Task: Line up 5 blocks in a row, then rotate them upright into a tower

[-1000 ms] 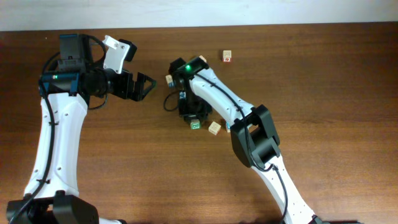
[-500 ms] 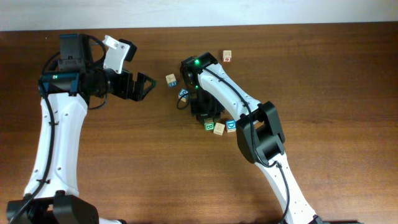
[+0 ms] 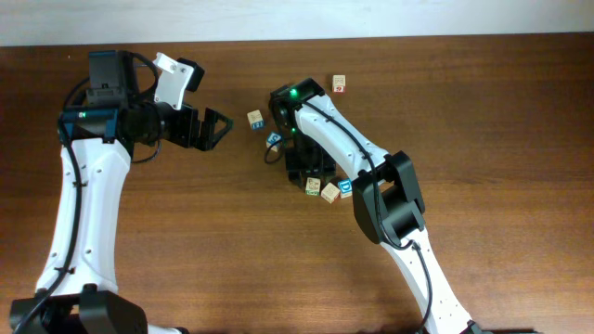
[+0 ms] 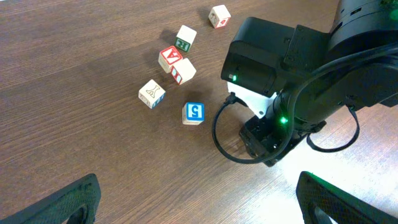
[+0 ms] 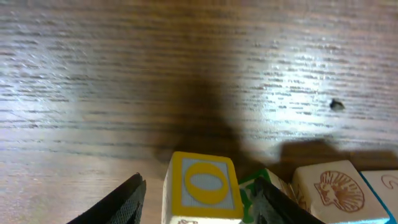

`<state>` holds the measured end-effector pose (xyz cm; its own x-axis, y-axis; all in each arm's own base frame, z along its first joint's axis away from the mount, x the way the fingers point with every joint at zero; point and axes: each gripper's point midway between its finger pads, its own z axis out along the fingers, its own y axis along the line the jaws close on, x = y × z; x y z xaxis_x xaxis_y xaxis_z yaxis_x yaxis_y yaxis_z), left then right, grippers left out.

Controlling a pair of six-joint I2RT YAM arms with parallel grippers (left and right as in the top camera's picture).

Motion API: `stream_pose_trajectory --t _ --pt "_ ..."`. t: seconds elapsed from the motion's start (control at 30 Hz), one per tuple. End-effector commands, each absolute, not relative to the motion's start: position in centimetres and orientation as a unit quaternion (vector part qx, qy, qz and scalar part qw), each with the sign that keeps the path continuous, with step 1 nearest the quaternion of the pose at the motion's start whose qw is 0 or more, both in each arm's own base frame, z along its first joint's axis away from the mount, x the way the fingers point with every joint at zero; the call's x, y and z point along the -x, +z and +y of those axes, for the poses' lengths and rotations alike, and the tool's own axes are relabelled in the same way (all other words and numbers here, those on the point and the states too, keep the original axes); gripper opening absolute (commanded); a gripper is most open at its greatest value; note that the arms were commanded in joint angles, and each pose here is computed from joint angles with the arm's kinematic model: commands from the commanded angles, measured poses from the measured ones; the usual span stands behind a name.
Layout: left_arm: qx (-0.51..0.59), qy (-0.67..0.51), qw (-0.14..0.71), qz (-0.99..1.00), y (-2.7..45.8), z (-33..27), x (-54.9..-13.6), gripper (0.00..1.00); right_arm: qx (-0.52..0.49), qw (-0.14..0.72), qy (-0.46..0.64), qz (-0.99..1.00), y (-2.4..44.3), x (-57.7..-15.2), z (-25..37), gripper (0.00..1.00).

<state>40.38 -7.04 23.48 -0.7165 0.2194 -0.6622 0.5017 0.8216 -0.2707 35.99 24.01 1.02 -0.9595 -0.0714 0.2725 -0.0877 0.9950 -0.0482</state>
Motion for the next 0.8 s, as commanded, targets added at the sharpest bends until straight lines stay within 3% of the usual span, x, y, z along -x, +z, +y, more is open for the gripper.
stream_pose_trajectory --t 0.0,0.3,0.63,0.77 --pt "-0.205 -0.225 0.328 0.894 24.2 -7.0 -40.7 0.99 -0.035 0.094 0.009 -0.995 2.5 -38.6 23.9 0.56" --pt "-0.205 -0.225 0.328 0.894 24.1 -7.0 -40.7 0.99 -0.002 -0.008 -0.186 -0.982 5.6 -45.6 29.3 0.6" --pt "-0.205 -0.225 0.328 0.894 24.2 -7.0 -40.7 0.99 0.121 -0.059 -0.11 -0.985 2.8 -45.8 31.0 0.61" --pt "-0.205 -0.225 0.328 0.894 24.2 -7.0 -40.7 0.99 0.125 -0.085 -0.099 -0.984 2.3 -46.2 31.7 0.61"
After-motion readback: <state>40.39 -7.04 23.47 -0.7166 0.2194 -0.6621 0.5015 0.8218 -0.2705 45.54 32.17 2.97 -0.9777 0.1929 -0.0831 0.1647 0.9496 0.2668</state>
